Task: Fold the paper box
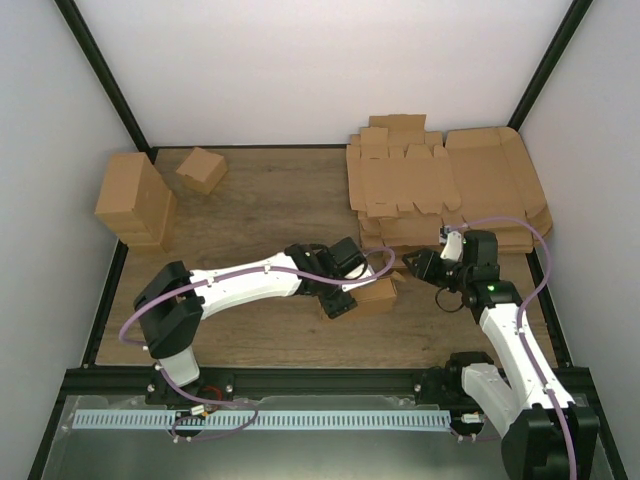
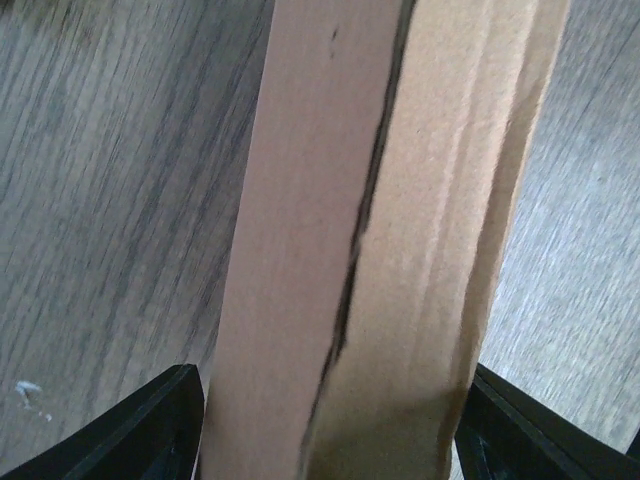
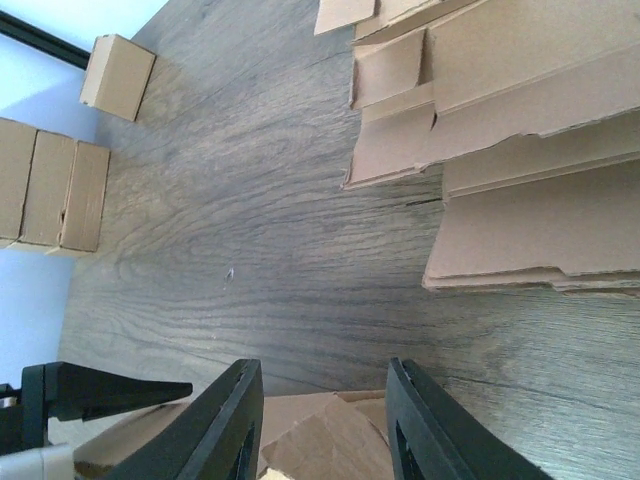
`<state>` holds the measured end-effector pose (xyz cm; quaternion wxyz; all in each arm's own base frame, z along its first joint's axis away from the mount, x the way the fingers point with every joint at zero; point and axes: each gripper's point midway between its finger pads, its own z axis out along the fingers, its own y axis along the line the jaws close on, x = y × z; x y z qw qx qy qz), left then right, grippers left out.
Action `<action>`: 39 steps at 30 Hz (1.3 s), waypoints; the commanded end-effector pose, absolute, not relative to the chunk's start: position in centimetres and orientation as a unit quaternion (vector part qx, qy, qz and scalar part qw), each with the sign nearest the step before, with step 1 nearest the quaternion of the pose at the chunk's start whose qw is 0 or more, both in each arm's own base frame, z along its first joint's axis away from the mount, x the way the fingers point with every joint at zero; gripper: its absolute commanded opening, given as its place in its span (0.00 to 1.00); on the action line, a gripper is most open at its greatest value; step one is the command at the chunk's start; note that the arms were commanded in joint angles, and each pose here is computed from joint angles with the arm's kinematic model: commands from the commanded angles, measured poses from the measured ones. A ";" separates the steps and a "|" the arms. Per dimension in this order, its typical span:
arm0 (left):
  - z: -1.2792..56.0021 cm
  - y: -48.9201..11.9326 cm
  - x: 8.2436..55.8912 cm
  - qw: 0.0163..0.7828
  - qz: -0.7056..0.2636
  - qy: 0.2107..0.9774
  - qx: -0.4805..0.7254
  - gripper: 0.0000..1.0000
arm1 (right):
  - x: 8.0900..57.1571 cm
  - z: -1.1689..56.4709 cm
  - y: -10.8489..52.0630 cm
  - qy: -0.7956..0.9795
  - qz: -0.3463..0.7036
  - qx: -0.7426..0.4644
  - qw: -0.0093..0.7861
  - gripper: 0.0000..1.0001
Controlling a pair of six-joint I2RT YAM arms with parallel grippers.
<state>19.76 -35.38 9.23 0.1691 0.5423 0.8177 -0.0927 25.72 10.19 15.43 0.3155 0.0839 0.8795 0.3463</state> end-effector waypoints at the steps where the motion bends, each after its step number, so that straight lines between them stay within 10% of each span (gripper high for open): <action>1: 10.0 -33.9 20.0 0.175 -0.059 0.816 0.548 0.69 | 25.7 16.5 11.0 0.871 0.367 0.050 0.324 0.37; 22: 11.5 -27.1 21.1 0.207 -0.026 0.853 0.478 0.54 | 24.8 21.9 19.7 0.761 0.357 -0.317 0.440 0.51; 39: 9.6 -27.7 20.4 0.186 -0.048 0.856 0.479 0.53 | 27.2 16.9 20.5 0.782 0.239 -0.384 0.429 0.40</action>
